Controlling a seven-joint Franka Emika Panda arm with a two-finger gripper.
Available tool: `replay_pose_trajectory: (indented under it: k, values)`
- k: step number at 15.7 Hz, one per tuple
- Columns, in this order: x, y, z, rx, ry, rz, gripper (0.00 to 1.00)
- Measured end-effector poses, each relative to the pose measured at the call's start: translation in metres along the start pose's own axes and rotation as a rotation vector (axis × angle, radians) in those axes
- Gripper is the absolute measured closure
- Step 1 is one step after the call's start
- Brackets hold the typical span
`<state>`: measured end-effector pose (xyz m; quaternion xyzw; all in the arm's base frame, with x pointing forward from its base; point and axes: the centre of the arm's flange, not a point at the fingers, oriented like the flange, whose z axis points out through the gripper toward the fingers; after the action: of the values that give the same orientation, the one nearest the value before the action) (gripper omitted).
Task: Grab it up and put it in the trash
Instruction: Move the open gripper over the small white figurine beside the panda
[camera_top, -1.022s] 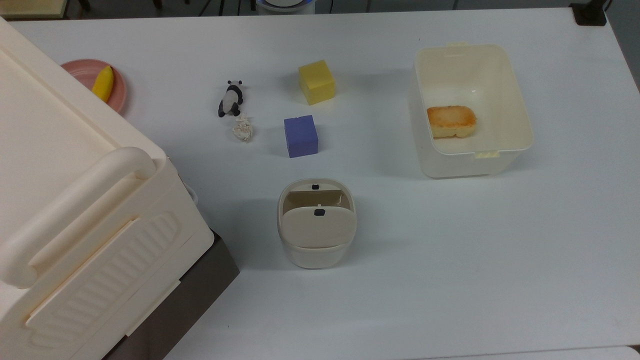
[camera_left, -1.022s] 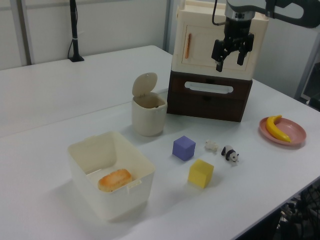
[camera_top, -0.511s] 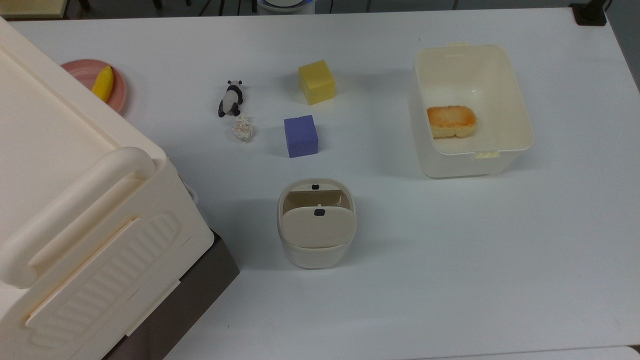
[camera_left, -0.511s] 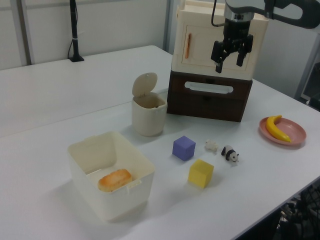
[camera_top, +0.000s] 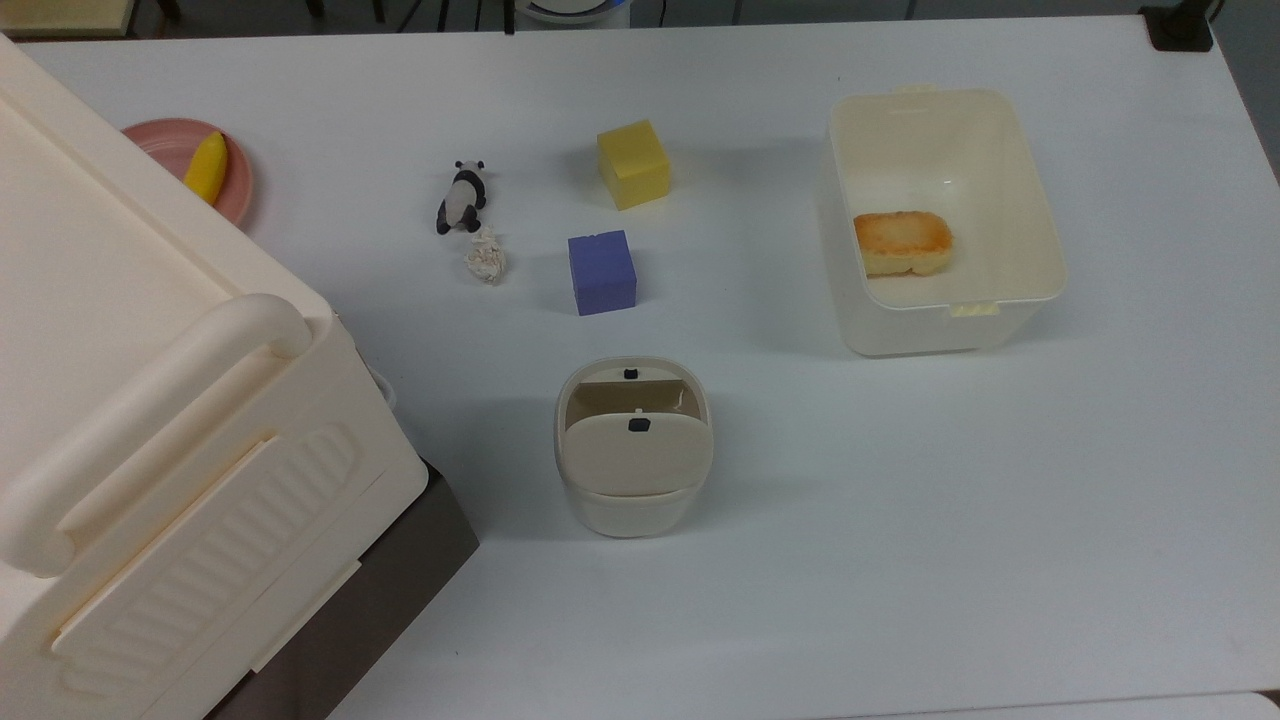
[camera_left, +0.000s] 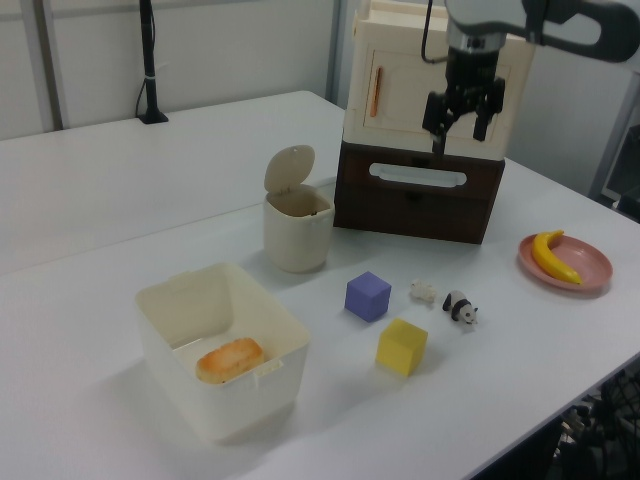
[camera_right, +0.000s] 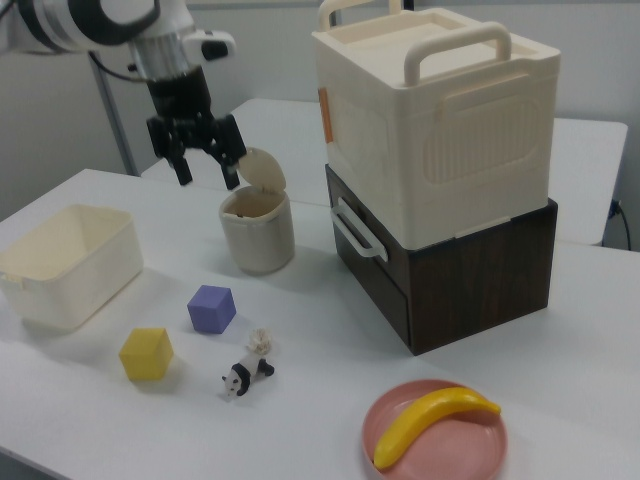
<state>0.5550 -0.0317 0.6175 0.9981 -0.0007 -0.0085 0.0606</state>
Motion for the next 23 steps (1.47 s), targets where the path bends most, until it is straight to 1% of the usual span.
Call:
replay_pose_trajectory:
  k: [2,3,4,6,9,11,14,16,19,23]
  values:
    - [0.007,-0.002,0.032,-0.03,-0.002,-0.012,0.0]
    - [0.011,-0.004,0.058,-0.044,-0.009,-0.024,0.0]
    - [0.014,-0.006,0.073,-0.05,-0.016,-0.03,0.0]
    - [0.02,-0.008,0.099,-0.059,-0.034,-0.028,0.0]
    - [0.031,-0.011,0.135,-0.1,-0.088,-0.021,0.0]
    - [0.037,-0.014,0.159,-0.12,-0.109,-0.017,0.0]
    - [0.038,-0.019,0.197,-0.169,-0.137,-0.023,0.0]
    - [0.035,-0.022,0.209,-0.182,-0.147,-0.025,0.0]
    - [0.033,-0.021,0.212,-0.198,-0.154,-0.031,0.0]
    - [0.026,-0.022,0.215,-0.197,-0.127,-0.04,0.0]
